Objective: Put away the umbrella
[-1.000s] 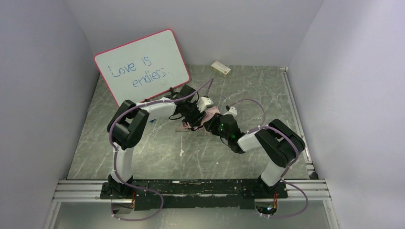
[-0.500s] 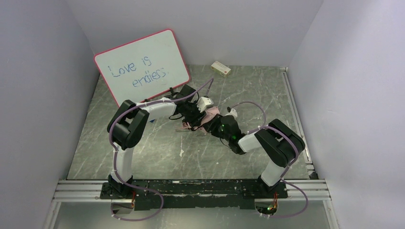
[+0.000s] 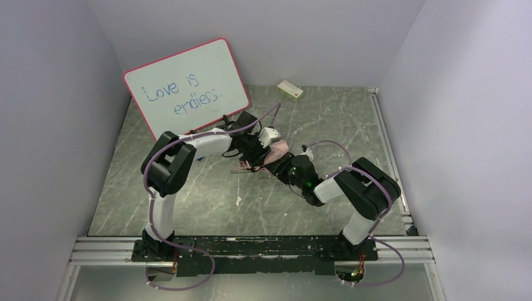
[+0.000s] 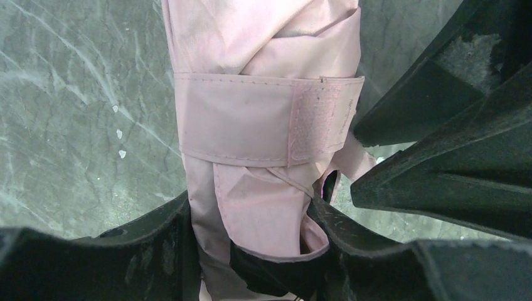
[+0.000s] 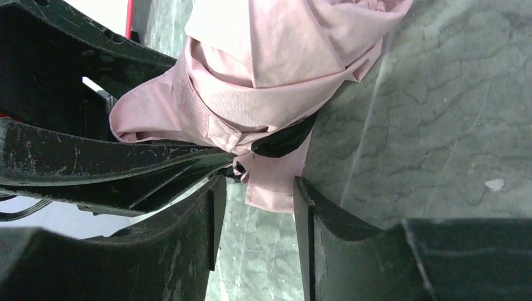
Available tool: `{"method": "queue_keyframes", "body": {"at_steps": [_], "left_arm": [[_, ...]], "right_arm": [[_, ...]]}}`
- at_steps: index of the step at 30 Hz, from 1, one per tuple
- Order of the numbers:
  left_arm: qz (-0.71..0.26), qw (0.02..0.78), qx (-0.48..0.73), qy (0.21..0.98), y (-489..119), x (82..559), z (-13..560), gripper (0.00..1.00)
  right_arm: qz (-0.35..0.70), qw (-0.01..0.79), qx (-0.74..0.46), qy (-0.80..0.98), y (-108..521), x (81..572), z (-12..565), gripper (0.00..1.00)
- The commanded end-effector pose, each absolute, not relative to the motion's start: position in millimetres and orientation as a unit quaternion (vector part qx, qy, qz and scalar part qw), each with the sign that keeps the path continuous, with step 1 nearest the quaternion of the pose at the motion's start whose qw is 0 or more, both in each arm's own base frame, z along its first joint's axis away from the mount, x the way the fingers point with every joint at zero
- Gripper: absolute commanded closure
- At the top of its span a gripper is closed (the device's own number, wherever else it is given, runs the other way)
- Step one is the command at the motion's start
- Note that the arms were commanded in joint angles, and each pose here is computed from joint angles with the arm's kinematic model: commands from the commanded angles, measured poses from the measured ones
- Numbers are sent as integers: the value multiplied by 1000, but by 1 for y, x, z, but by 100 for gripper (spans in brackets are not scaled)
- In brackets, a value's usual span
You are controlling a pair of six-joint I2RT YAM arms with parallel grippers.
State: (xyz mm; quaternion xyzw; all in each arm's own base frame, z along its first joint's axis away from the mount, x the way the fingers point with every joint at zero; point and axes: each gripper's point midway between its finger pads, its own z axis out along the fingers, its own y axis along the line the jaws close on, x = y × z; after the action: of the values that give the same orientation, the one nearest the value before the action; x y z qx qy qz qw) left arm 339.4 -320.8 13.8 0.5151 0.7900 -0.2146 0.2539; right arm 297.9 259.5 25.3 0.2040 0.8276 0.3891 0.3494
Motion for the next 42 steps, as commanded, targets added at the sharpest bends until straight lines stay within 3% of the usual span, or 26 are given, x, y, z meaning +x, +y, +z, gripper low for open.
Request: {"method": "queue_keyframes", "body": {"at_steps": [1, 22, 42], "left_arm": [[-150, 165, 518, 826, -284, 318, -51, 95], [-150, 164, 518, 826, -285, 318, -52, 95], [-147, 163, 519, 826, -283, 317, -51, 95]], "right_arm": [[350, 294, 233, 859, 247, 271, -13, 52], [380, 264, 270, 844, 265, 254, -12, 50], [277, 306, 331, 849, 224, 271, -42, 50]]}}
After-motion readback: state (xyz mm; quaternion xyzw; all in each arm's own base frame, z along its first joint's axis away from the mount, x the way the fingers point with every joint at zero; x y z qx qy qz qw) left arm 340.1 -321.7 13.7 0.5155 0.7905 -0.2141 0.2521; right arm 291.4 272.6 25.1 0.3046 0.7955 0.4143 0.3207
